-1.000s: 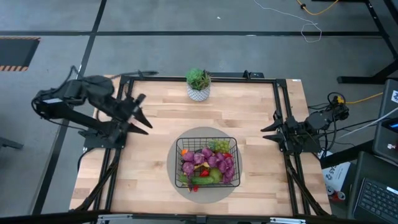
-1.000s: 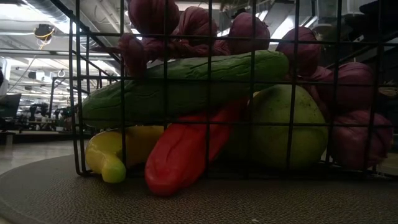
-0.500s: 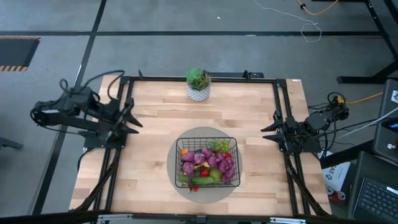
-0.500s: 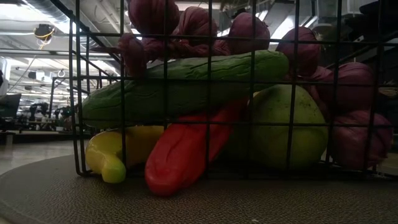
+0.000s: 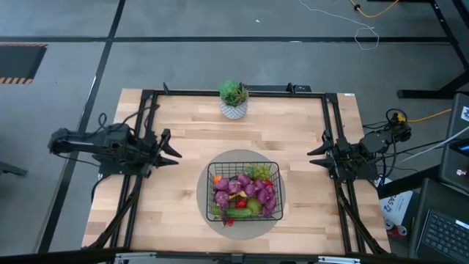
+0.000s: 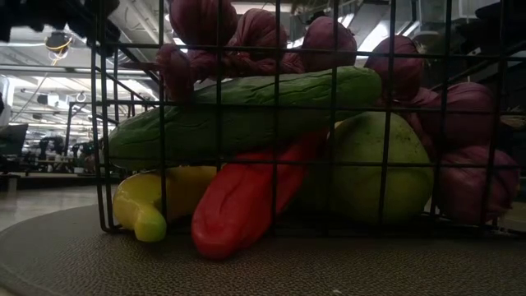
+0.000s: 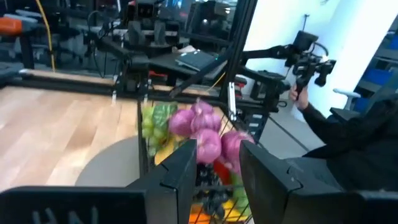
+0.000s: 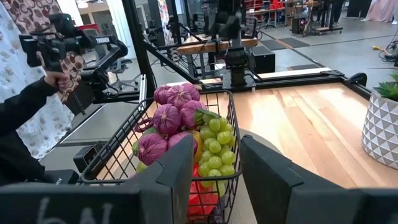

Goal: Build produce basket
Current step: Return to Home Position

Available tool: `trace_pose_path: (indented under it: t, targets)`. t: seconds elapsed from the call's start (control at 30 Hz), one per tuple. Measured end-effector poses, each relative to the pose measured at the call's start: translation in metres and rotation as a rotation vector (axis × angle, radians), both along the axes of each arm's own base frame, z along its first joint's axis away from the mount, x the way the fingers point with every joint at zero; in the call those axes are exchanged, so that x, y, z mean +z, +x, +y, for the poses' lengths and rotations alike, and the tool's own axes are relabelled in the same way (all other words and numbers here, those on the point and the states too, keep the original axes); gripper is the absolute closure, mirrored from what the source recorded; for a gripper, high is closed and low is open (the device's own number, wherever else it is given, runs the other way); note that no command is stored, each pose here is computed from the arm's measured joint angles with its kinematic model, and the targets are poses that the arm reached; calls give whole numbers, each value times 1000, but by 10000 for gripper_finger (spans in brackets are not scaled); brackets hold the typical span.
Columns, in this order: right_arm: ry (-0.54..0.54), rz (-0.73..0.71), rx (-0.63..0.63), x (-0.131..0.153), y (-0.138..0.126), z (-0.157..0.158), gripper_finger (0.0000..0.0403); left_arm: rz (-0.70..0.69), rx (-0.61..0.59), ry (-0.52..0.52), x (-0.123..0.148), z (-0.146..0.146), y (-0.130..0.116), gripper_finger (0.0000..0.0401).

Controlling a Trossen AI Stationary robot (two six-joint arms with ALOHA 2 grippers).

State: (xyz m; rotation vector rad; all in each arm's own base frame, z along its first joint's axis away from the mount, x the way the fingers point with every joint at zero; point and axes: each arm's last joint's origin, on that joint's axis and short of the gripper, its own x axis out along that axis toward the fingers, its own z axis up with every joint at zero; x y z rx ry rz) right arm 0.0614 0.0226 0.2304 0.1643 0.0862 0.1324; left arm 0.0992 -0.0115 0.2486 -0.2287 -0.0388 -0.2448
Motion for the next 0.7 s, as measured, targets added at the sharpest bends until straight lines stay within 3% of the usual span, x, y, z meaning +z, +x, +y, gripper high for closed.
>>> trace_pose_path:
  t: [0.43, 0.7]
  targets:
    - [10, 39, -5, -4, 0, 0, 270, -2, -1, -32, -34, 0, -4, 286]
    - [-1, 35, -79, -4, 0, -2, 270, 16, -2, -66, -46, 0, -2, 286]
